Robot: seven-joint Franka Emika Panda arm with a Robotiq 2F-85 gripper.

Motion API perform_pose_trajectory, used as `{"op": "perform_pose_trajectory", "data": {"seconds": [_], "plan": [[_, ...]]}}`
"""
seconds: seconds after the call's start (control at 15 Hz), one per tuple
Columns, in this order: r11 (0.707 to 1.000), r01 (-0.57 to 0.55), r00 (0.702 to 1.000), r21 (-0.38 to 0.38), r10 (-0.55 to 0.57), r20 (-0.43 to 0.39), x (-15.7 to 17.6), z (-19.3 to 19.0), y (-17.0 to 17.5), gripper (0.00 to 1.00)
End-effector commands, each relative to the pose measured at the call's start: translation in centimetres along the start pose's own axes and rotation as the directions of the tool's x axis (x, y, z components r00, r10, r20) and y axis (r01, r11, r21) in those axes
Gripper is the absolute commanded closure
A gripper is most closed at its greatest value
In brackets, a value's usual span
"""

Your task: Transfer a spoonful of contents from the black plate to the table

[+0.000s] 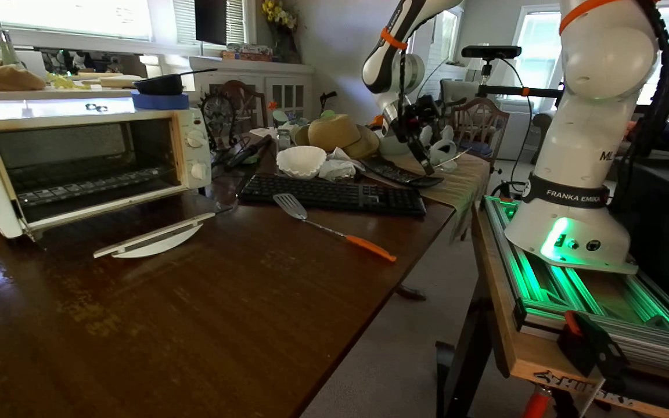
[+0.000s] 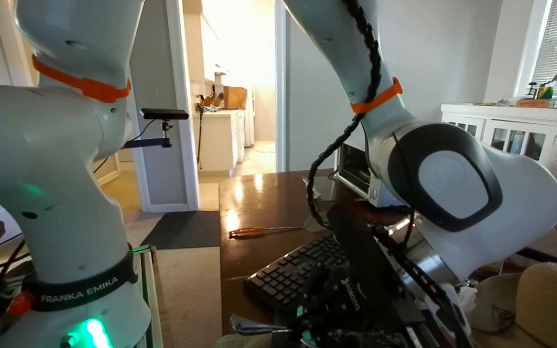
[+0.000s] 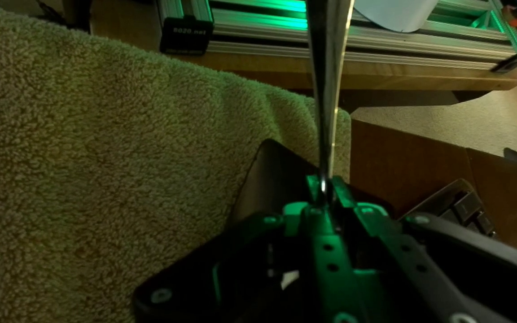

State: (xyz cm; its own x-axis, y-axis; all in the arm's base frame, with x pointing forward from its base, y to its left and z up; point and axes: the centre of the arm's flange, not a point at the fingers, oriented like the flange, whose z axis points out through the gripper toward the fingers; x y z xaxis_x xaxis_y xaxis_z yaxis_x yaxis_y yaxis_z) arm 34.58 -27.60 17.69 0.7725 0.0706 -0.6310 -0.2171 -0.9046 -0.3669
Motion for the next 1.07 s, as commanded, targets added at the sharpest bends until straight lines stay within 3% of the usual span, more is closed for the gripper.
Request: {"op": "perform_pose_trajectory", "data": {"seconds": [0.0,1.0], "plan": [[0.999,-0.034,0.999,0.031,0.035,-0.034,1.0,0.2,0.4,0.98],[0.995,-0.089,0.986,0.039,0.094,-0.137,0.6,0.3,2.0,0.98]]}}
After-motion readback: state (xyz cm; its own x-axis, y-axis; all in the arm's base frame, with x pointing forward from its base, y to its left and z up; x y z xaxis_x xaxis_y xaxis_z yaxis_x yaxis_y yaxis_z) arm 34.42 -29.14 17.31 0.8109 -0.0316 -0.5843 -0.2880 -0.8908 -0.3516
